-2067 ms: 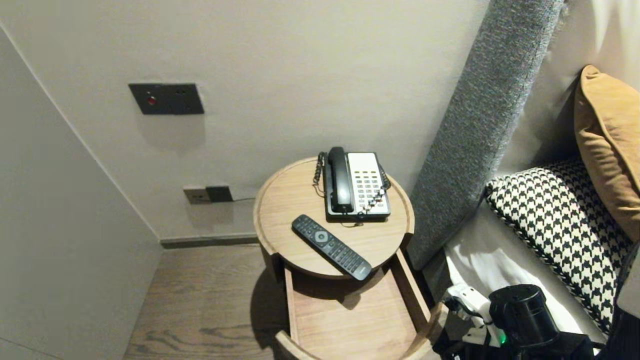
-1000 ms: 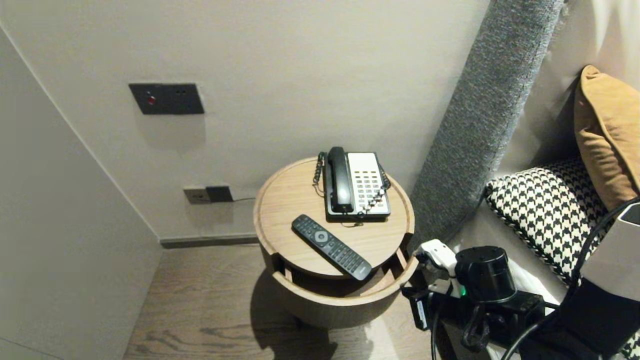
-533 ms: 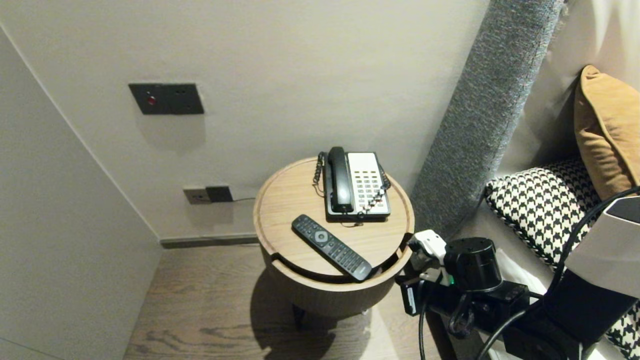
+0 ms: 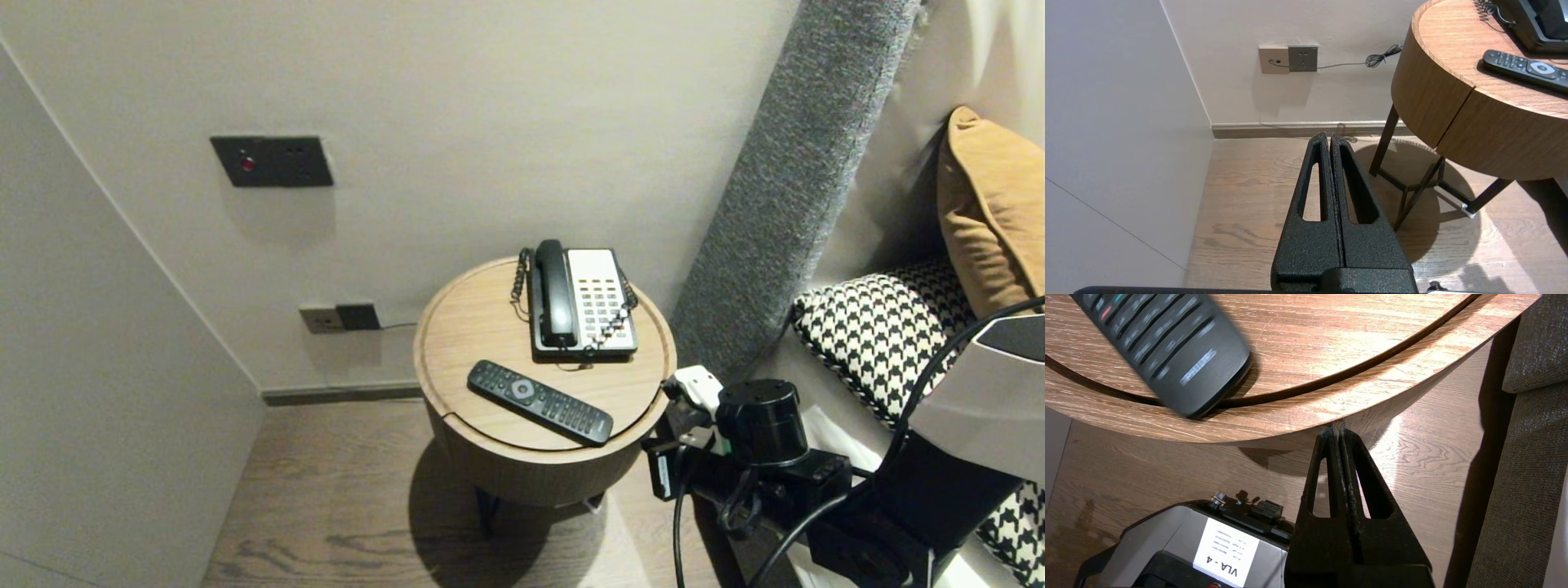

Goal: Close the nightstand drawer

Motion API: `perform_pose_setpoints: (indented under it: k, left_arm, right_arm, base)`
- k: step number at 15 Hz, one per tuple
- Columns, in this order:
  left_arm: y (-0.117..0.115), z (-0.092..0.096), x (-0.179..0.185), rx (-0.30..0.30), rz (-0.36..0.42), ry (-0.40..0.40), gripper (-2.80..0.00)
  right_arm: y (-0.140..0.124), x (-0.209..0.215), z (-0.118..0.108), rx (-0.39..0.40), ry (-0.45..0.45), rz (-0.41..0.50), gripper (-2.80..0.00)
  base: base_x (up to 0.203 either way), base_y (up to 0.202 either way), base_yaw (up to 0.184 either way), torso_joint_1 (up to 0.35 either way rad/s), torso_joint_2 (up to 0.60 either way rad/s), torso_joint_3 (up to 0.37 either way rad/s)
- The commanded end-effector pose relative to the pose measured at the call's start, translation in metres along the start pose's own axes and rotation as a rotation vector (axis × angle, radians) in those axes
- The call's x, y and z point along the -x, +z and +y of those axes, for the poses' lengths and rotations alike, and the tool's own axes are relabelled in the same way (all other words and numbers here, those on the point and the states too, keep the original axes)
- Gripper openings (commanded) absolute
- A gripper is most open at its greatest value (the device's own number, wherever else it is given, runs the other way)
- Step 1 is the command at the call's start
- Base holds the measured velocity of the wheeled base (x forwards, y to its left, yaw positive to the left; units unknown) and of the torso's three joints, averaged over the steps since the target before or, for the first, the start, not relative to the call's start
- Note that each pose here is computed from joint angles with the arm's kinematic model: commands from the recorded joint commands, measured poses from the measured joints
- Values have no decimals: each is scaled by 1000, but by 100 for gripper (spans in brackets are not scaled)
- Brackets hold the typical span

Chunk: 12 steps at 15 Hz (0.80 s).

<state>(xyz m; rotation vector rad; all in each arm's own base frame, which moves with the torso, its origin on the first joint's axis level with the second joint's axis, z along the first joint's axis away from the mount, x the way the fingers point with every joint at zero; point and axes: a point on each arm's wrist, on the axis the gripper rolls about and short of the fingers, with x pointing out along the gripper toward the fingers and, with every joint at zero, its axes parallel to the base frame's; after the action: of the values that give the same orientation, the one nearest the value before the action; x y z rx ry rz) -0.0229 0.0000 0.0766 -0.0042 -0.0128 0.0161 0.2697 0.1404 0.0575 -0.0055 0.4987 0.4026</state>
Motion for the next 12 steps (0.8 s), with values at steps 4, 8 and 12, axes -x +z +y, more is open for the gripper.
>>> perform_pose_setpoints:
  k: [4, 8, 12]
  left_arm:
    - [0, 0, 0, 0, 0, 1, -280]
    - [0, 0, 0, 0, 0, 1, -280]
    - [0, 0, 0, 0, 0, 1, -280]
  right_arm:
    - [-7, 6, -1, 1, 0, 21, -280]
    - [-15, 21, -2, 1, -2, 49, -280]
    - [-13, 44, -4, 0, -5, 26, -280]
  base:
    - [0, 0, 0, 0, 0, 0]
    - [0, 0, 0, 0, 0, 0]
    - [0, 0, 0, 0, 0, 0]
